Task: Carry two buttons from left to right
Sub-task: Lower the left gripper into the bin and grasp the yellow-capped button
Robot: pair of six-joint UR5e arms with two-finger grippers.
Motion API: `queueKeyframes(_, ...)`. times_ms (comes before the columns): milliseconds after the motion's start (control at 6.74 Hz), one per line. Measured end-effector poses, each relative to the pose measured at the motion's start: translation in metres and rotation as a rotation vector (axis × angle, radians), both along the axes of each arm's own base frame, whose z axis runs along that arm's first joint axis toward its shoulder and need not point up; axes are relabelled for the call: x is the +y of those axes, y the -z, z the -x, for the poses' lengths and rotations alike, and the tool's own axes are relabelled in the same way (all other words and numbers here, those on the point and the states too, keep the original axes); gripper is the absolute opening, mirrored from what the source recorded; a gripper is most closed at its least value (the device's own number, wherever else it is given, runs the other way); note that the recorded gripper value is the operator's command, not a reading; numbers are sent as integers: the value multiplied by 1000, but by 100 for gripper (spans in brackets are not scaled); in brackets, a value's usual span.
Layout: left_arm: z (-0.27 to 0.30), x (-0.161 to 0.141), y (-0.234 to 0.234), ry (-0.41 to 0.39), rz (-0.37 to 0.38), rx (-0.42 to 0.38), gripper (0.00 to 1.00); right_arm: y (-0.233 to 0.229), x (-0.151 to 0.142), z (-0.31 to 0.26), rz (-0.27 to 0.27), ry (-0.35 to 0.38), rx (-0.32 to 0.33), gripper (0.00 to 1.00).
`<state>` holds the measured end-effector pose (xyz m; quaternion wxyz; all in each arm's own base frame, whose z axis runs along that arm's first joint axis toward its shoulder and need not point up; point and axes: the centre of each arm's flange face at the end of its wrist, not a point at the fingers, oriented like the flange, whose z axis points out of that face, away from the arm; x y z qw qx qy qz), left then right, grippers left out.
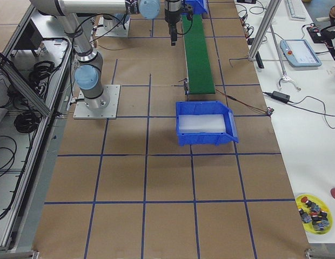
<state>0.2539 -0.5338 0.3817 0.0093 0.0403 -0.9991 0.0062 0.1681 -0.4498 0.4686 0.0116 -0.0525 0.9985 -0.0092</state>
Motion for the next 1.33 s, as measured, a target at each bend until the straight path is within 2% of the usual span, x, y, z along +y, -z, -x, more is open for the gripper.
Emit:
queueKeyframes(890, 31, -17, 120, 95, 18, -14, 100, 0, 0, 0, 1, -3, 1, 100)
queueKeyframes(1335, 34, -14, 148, 146, -13, 2, 100, 1, 0, 0, -2, -3, 2, 100)
